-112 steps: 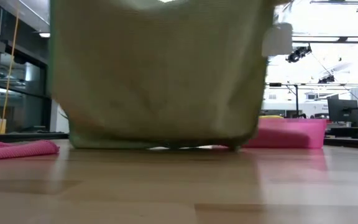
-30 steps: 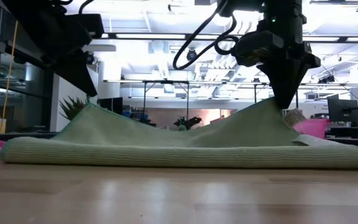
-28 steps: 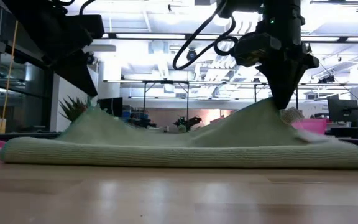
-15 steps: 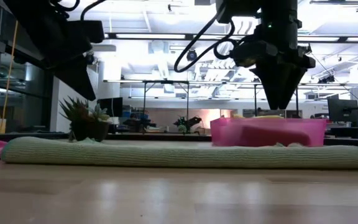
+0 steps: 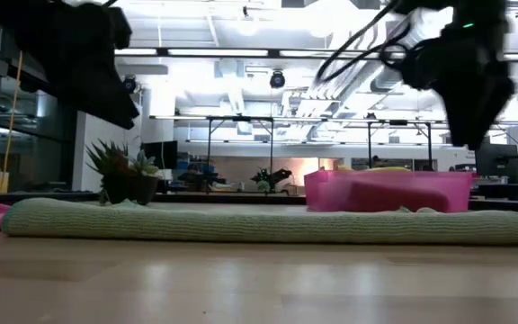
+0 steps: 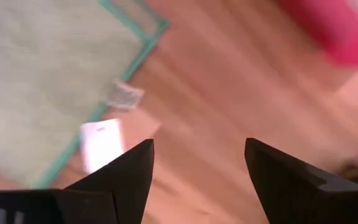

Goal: Fold microfiber towels
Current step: Fold the green microfiber cloth

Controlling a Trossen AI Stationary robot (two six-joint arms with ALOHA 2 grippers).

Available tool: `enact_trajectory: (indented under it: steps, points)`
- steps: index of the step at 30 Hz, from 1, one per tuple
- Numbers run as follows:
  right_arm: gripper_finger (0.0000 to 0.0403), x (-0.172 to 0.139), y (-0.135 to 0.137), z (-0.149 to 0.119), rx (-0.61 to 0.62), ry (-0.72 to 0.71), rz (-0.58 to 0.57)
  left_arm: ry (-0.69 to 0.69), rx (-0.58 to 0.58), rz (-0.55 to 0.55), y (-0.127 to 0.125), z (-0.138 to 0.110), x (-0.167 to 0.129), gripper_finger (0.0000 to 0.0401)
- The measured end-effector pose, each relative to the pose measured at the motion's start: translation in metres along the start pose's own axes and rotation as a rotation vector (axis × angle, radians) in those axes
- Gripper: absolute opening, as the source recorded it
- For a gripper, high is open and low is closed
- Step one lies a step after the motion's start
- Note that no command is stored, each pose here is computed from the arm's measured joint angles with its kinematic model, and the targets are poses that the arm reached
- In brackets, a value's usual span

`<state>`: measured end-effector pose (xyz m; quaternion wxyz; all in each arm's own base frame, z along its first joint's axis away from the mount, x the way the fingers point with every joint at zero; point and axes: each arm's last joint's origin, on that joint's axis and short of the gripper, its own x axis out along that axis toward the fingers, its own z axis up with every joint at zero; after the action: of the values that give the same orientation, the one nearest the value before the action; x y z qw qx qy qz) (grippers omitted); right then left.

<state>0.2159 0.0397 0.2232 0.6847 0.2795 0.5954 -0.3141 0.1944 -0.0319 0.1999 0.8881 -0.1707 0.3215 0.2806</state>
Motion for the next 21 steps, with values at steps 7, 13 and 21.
enact_trajectory:
  steps: [7, 13, 21]
  points:
    - [0.024, 0.007, -0.015, -0.021, 0.189, -0.174, 0.401, -0.04, -0.301, -0.04, 0.028, -0.021, 0.017, 0.0197]
    - [0.024, 0.039, -0.024, -0.021, 0.309, -0.213, 0.463, 0.105, -0.497, 0.011, 0.051, -0.022, 0.037, 0.0197]
    - [0.024, 0.068, -0.039, -0.012, 0.443, -0.225, 0.47, 0.175, -0.564, 0.018, 0.055, -0.022, 0.046, 0.0197]
